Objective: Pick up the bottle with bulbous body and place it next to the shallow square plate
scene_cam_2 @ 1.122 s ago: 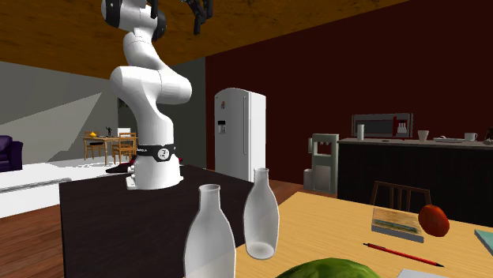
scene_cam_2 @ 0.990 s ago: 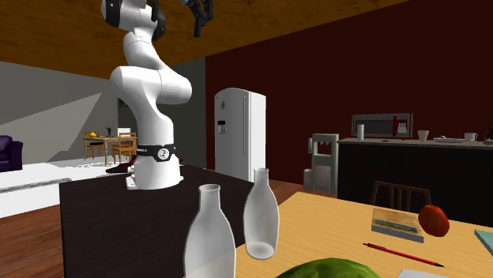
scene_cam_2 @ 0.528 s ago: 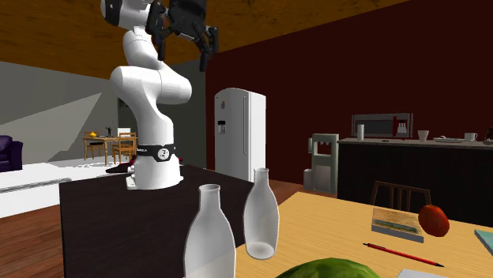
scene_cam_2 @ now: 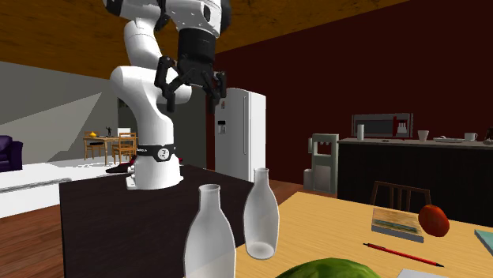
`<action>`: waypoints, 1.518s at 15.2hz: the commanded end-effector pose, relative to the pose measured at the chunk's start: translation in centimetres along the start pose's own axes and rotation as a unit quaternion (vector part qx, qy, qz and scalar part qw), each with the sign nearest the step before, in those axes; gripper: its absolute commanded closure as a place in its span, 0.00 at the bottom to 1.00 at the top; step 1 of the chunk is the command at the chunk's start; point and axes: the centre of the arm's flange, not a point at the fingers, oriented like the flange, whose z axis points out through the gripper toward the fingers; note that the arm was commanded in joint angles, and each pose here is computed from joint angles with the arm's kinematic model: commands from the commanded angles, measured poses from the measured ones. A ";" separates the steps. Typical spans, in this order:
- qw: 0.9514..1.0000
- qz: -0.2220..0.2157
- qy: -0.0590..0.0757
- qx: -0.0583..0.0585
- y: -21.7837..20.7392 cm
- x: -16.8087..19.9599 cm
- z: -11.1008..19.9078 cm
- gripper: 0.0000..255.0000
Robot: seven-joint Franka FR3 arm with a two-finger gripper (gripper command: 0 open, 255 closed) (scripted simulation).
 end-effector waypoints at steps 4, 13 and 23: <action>1.000 -0.009 0.006 0.003 -0.8 1.9 6.2 0.00; 1.000 -0.019 0.012 0.007 -1.9 4.4 14.9 0.00; 1.000 -0.019 0.012 0.007 -2.0 4.5 17.9 0.00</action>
